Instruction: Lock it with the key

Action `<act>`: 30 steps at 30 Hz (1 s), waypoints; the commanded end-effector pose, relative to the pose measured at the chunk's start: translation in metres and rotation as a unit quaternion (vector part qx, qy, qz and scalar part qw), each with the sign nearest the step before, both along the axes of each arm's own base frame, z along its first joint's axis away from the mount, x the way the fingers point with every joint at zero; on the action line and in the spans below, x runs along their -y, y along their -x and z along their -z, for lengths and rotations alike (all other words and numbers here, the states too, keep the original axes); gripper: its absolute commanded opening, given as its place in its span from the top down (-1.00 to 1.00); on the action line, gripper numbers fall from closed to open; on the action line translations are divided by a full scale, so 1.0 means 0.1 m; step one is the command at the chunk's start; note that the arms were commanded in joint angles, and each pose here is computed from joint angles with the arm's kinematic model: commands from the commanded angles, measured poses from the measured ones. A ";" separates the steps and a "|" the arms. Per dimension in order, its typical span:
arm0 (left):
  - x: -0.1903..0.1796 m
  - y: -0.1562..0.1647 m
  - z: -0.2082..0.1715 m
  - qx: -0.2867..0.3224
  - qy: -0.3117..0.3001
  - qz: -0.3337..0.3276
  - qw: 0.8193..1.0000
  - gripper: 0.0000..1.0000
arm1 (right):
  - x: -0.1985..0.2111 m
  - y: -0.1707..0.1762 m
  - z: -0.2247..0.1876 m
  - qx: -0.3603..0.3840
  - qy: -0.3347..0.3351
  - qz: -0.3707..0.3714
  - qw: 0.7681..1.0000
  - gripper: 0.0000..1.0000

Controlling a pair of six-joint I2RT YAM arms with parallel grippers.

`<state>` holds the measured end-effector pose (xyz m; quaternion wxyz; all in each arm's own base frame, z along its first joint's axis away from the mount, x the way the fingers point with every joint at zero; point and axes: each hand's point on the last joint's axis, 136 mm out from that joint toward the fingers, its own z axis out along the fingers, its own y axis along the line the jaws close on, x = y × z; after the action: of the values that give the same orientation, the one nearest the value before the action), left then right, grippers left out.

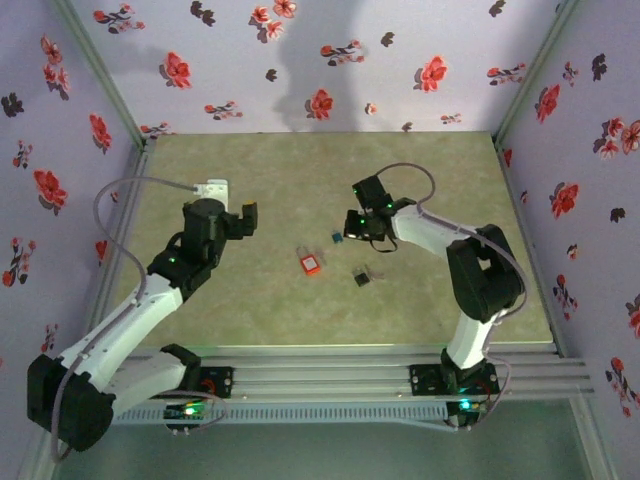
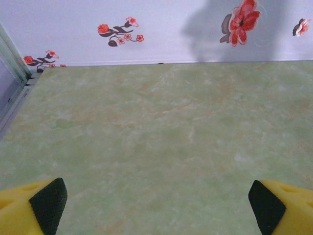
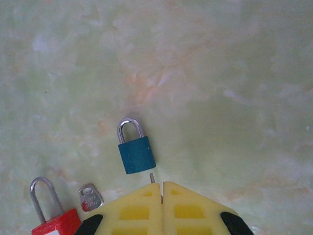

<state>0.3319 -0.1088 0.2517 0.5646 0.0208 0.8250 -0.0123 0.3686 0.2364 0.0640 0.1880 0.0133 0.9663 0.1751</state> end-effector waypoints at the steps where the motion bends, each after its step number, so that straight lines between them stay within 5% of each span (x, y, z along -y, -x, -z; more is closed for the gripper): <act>1: -0.04 0.01 -0.10 0.025 -0.005 -0.009 1.000 -0.99 | -0.03 0.00 0.05 -0.015 0.016 -0.018 1.000 1.00; 30: -0.02 0.04 -0.14 0.031 -0.004 -0.004 1.000 -0.99 | -0.05 -0.23 0.42 -0.049 0.021 -0.019 0.998 1.00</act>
<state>0.3297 -0.1097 0.2590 0.5748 0.0230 0.8179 -0.0129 0.3906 0.2452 0.0329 0.1488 0.0069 0.9741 0.1700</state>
